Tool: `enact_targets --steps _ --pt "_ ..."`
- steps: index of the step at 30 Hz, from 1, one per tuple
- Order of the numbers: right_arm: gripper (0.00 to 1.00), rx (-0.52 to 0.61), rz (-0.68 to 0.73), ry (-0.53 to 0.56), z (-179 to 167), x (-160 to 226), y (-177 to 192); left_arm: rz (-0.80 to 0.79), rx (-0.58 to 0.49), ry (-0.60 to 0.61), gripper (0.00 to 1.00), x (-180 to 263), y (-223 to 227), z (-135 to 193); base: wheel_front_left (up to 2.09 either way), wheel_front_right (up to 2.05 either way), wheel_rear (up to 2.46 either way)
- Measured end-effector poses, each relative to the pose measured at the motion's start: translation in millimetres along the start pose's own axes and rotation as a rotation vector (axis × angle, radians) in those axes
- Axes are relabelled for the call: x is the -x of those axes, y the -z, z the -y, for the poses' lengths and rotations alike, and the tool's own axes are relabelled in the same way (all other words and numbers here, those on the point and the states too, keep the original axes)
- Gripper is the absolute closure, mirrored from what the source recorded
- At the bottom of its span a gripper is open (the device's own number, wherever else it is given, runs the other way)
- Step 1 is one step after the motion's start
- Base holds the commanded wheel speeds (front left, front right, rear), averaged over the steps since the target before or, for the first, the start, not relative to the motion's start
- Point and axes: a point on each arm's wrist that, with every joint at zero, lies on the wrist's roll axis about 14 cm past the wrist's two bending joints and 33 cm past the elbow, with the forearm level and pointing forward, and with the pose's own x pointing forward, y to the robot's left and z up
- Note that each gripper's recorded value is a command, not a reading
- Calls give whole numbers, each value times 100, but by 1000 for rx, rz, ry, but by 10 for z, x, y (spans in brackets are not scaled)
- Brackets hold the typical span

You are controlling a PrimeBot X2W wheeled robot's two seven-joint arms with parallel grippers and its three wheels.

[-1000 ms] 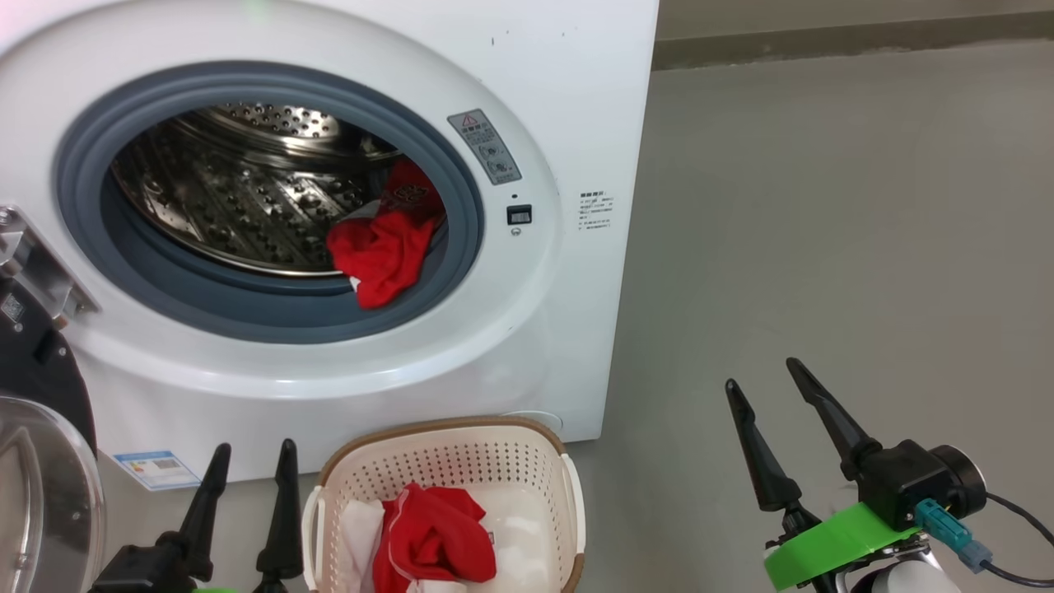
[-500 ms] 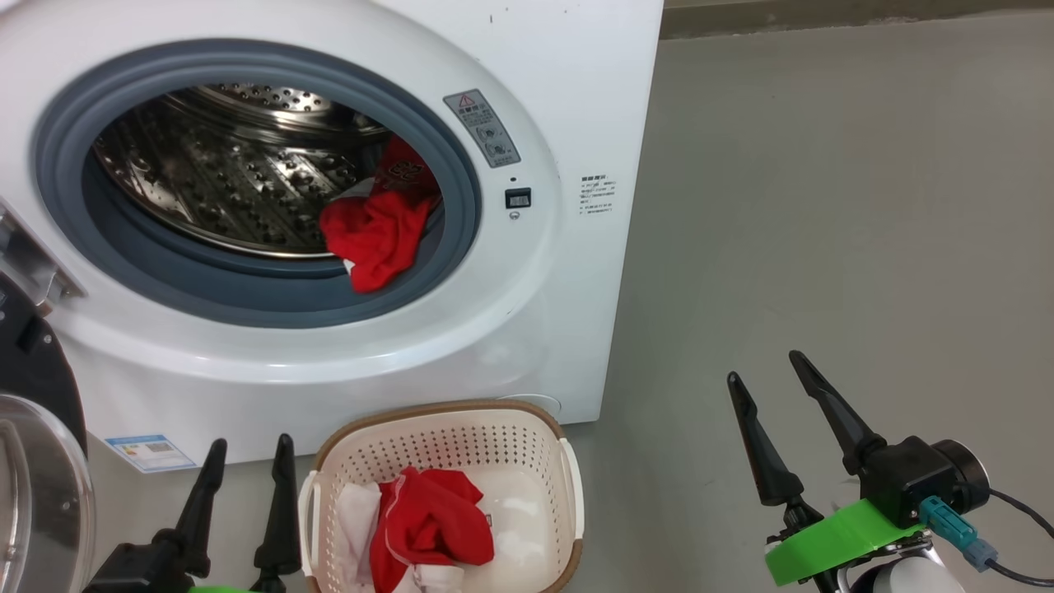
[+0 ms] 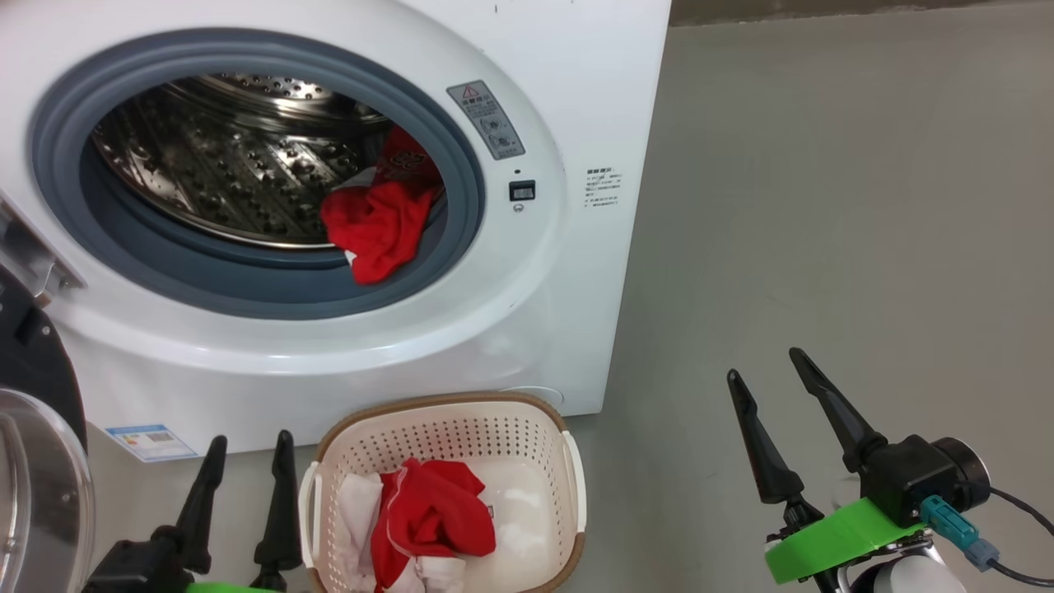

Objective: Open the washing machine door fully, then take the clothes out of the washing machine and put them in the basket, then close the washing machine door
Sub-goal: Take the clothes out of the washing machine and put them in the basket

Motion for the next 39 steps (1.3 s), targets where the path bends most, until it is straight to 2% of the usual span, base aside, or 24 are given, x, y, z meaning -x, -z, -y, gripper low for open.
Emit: enact_targets --steps 8,18,20,25,30,39 --pt "0 -4 -13 -3 2 -69 58 15 15 -4 0 -138 -30 1 0 0 0" --pt "0 -5 -8 -30 -31 -367 106 19 43 -4 0 -526 6 -35 0 0 0" --pt "0 -7 -18 -33 -32 -409 153 13 12 3 0 -625 24 -66 0 0 0" --pt "0 -3 -27 -37 -12 -535 233 15 8 16 0 -919 55 -38 0 0 0" --pt "0 -5 -53 -34 23 -608 360 8 74 13 0 -1192 132 -22 0 0 0" --pt "0 -2 -83 -51 24 -722 530 -64 64 57 0 -1665 404 88 0 0 0"
